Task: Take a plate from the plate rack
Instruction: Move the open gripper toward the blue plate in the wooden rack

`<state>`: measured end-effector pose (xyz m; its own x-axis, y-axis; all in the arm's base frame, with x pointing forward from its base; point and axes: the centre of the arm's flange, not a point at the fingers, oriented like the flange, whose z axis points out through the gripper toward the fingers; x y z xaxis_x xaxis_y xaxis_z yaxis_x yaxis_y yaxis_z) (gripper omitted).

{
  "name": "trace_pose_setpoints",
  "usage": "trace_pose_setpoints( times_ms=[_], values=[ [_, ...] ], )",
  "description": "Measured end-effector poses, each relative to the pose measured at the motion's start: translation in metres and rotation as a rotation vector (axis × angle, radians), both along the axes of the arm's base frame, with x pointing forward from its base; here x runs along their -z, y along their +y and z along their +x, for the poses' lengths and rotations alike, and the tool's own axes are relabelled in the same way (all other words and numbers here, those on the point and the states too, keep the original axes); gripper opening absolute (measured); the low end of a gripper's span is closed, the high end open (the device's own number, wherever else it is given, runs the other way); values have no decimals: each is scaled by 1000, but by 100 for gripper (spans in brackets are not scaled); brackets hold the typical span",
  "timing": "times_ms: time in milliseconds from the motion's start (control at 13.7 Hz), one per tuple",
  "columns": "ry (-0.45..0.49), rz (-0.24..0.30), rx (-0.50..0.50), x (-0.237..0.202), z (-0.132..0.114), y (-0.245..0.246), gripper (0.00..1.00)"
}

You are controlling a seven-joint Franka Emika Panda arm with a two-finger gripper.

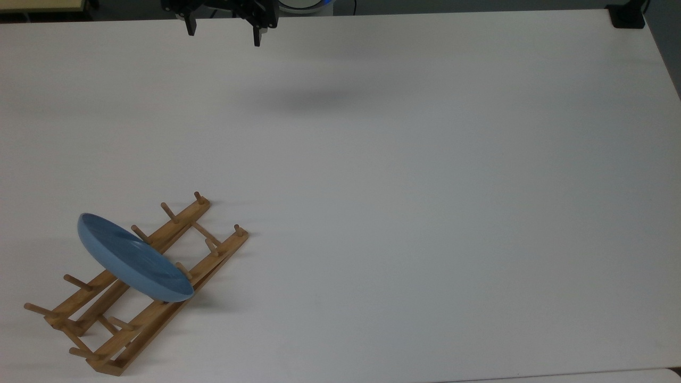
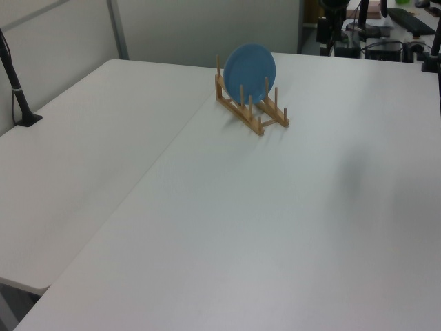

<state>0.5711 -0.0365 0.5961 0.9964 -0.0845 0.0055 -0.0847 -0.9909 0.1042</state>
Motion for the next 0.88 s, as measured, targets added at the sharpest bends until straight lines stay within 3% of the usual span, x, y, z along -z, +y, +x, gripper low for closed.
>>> trace_pose_setpoints(
  times_ms=[366, 879],
  values=[
    [3, -1, -2, 6, 4, 1, 100],
    [-187, -28, 5, 17, 39, -51, 100]
  ],
)
